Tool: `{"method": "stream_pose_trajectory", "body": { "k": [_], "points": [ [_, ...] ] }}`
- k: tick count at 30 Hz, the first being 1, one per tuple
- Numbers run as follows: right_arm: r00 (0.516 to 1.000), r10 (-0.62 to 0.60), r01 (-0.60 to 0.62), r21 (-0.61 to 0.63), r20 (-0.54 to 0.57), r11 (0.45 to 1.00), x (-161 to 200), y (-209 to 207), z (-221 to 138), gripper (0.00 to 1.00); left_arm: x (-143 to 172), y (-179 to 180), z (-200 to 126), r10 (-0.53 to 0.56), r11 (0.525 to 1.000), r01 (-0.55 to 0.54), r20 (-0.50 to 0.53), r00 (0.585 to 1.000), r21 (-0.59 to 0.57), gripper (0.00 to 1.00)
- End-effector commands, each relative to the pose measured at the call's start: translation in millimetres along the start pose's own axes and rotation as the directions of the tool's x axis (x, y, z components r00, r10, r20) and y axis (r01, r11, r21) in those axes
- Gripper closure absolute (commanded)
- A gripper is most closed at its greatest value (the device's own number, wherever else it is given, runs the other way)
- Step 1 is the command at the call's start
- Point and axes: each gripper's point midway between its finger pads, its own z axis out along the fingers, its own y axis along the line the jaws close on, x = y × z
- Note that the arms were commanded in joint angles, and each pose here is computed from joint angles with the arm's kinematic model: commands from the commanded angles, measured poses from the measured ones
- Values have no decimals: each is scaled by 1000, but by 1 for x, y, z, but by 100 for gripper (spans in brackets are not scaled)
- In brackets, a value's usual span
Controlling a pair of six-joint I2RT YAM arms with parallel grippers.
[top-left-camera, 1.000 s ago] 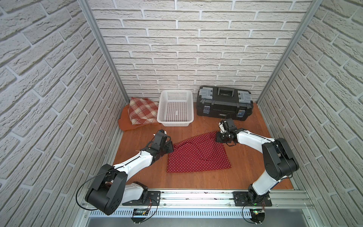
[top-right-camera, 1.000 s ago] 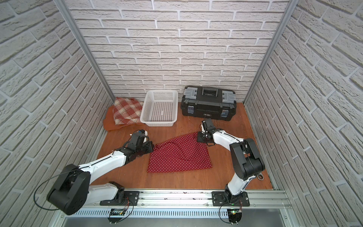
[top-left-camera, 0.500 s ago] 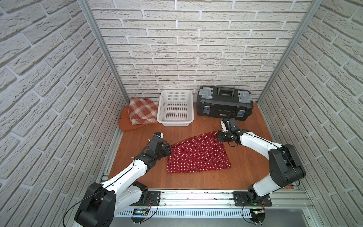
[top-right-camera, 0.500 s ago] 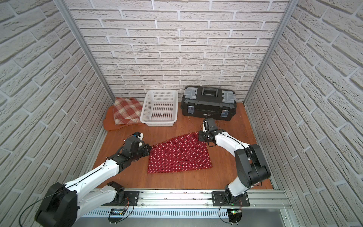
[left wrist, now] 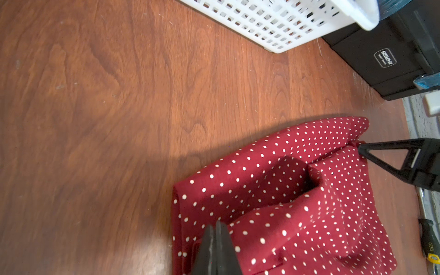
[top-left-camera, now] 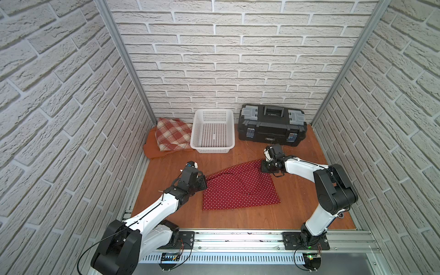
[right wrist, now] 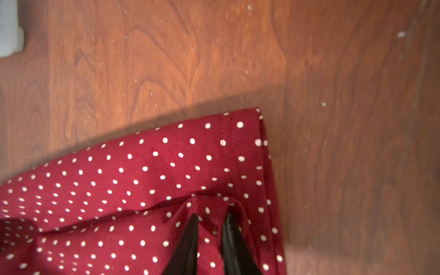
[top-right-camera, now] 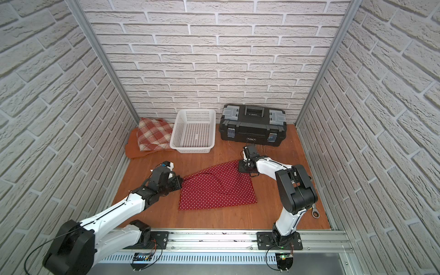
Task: Roll up the skirts
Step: Fold the skirt at the center of the board.
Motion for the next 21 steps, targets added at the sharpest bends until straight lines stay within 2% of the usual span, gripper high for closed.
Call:
{"method": "stream_pose_trajectory", "body": {
  "k": [1, 13, 21],
  "points": [
    [999, -17, 18, -27, 43, 999, -11, 9, -3, 95, 2, 7, 1, -12, 1000, 12, 6, 1000, -18, 100],
    [982, -16, 6, 53, 189, 999, -17, 0, -59, 97, 1, 12, -11, -26, 999, 27, 31, 999, -37, 100],
    [964, -20, -10, 110, 264, 994, -35, -7, -73, 97, -4, 14, -14, -22, 999, 26, 73, 997, -42, 100]
  ]
}}
